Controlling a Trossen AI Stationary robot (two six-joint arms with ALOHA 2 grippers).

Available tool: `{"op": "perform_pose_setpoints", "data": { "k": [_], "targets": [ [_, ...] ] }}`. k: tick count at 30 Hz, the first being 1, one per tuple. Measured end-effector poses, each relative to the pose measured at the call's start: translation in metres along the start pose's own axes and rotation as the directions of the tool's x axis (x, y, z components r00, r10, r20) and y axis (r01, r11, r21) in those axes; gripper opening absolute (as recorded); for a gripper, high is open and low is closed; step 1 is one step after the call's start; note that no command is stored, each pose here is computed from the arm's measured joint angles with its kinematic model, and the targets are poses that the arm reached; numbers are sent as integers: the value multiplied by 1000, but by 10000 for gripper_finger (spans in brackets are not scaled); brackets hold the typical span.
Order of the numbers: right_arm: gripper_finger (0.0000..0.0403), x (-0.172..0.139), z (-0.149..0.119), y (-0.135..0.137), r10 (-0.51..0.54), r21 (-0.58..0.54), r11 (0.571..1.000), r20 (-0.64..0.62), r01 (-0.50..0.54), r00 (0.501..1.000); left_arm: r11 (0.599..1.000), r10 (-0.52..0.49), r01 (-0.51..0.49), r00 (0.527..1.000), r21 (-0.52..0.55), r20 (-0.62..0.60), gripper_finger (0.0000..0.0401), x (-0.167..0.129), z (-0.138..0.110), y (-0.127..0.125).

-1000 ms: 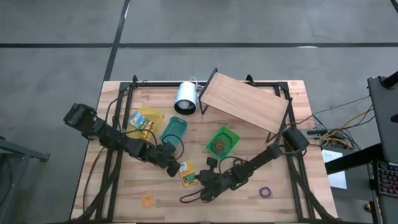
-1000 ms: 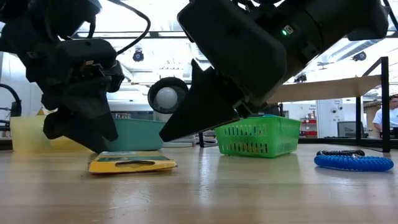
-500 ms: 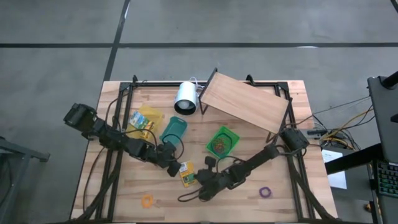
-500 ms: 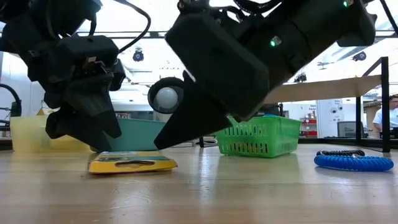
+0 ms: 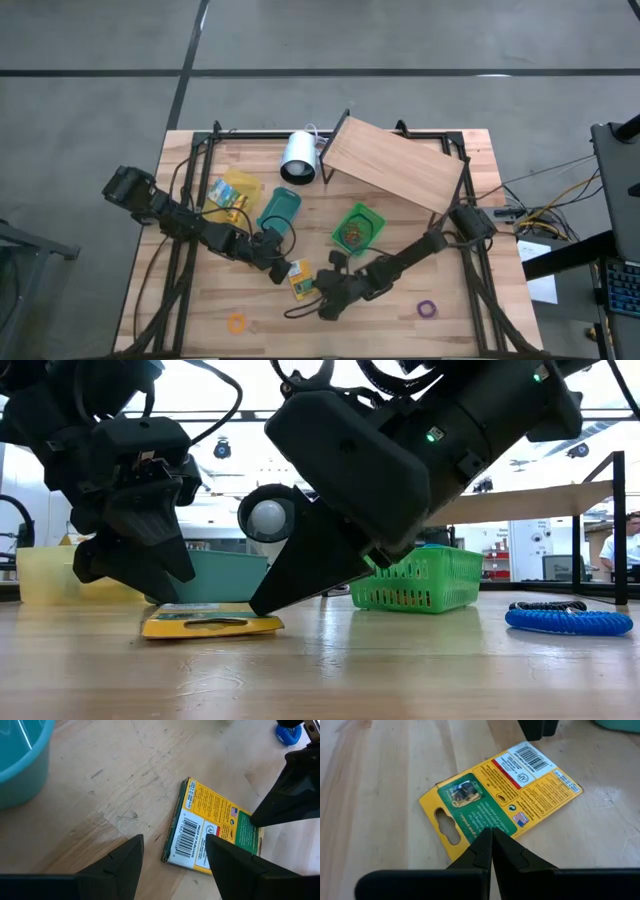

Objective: Pick & Place Office Desk Supplies
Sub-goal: Put the big yellow crayon box into the yellow bin

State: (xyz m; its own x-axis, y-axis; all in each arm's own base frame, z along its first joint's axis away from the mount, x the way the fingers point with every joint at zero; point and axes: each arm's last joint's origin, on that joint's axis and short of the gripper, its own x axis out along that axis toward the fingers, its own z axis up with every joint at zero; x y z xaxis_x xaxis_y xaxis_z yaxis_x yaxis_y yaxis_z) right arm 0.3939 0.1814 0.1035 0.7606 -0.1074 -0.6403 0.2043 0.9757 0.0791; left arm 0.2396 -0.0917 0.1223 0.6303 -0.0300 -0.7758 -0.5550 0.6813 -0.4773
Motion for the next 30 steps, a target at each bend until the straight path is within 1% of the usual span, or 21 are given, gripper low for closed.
{"op": "perform_pose_setpoints", "data": {
  "k": [9, 23, 28, 30],
  "targets": [
    [8, 1, -1, -4, 15, 43, 999, -62, -12, 998, 1000, 0, 0, 1000, 0, 0, 218, 0, 0, 0],
    [8, 0, -6, -7, -11, 21, 1000, -112, 14, 994, 1000, -7, 7, 1000, -3, 3, 218, 0, 0, -1],
    [8, 0, -7, -7, -12, 20, 1000, -115, 15, 993, 999, -6, 6, 1000, -34, -5, 218, 1, 0, 0],
    [8, 0, -7, -7, -12, 19, 1000, -116, 15, 993, 999, -5, 3, 1000, -43, -27, 218, 4, -2, 1]
  ]
}}
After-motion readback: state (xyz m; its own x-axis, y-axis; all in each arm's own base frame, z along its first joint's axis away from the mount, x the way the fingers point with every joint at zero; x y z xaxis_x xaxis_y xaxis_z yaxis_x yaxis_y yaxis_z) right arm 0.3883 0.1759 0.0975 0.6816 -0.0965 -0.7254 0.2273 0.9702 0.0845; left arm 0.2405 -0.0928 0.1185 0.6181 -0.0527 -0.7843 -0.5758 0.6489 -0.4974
